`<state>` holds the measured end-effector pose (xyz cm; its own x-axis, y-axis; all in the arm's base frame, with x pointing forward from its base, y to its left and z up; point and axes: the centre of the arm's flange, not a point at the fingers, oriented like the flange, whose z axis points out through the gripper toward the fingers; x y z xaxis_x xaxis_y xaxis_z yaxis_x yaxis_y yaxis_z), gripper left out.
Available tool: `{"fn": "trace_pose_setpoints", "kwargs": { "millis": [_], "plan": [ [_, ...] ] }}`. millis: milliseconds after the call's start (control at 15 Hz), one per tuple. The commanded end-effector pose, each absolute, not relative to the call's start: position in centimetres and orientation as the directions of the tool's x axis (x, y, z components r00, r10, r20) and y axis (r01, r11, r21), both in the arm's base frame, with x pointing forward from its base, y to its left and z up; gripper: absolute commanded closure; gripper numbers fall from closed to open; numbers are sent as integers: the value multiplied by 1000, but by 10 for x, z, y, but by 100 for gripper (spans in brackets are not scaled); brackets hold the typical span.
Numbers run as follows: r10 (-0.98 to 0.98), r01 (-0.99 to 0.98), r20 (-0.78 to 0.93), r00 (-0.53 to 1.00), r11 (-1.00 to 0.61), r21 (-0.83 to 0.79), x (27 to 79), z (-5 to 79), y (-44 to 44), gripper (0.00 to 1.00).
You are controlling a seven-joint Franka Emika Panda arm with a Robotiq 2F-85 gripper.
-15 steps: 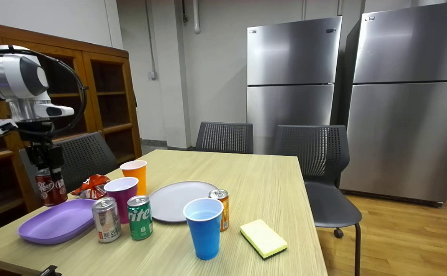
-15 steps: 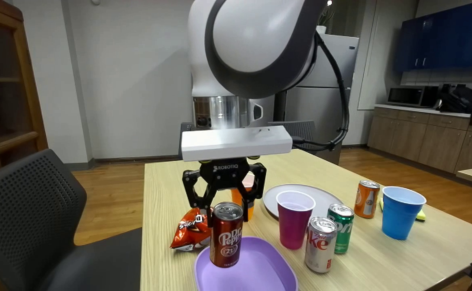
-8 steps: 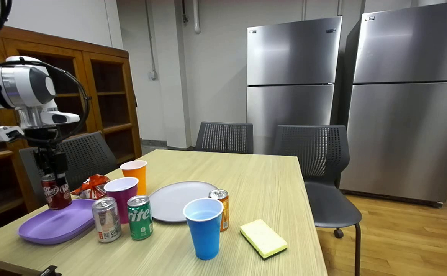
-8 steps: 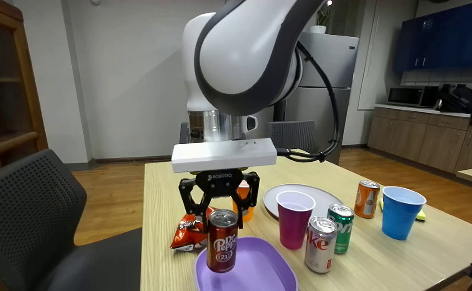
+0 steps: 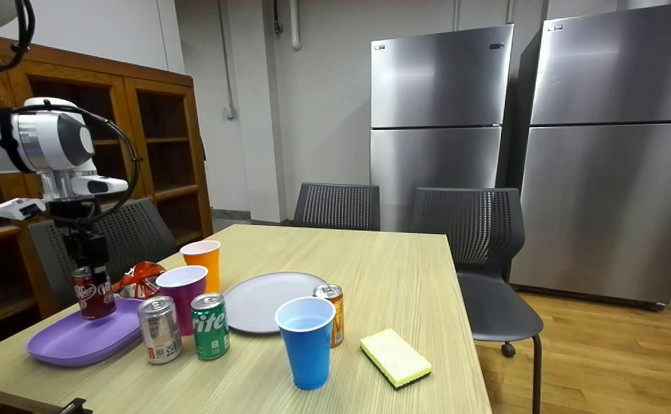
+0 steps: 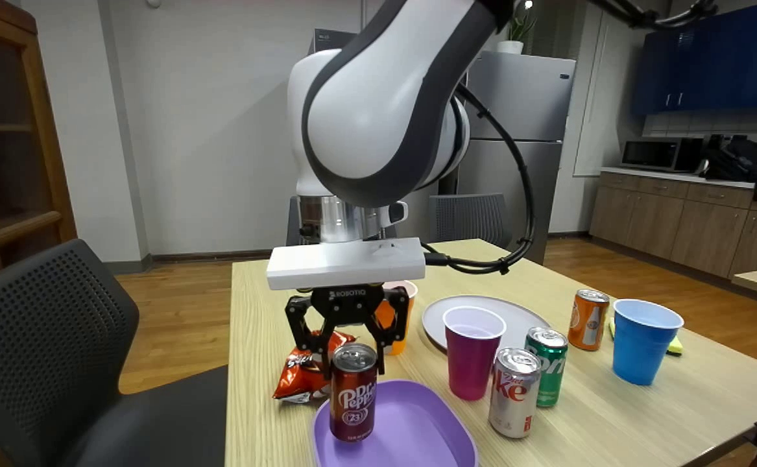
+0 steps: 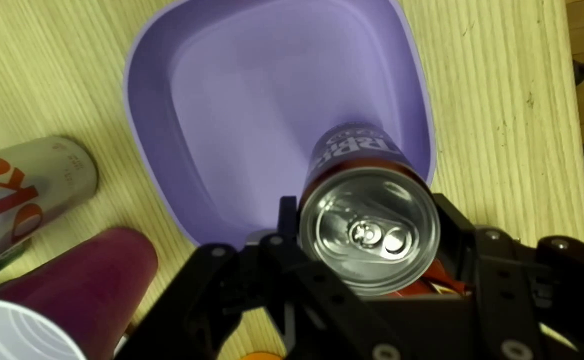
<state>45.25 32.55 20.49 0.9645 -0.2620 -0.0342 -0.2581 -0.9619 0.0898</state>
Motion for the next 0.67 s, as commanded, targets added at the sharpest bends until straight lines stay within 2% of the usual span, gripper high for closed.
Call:
{"fn": "trace_pose_setpoints", "kwargs": {
  "millis": [0, 267, 333, 400, 600],
  "plan": [
    [-301, -296, -36, 953, -950, 104, 462, 207, 336, 60],
    [-308, -302, -39, 951, -947, 108, 463, 203, 337, 60],
    [-315, -309, -41, 948, -945, 106, 463, 203, 336, 52],
    [-317, -311, -41, 948, -944, 106, 463, 202, 337, 10],
    [-328, -323, -38, 944, -941, 101, 461, 206, 334, 0]
  ]
}}
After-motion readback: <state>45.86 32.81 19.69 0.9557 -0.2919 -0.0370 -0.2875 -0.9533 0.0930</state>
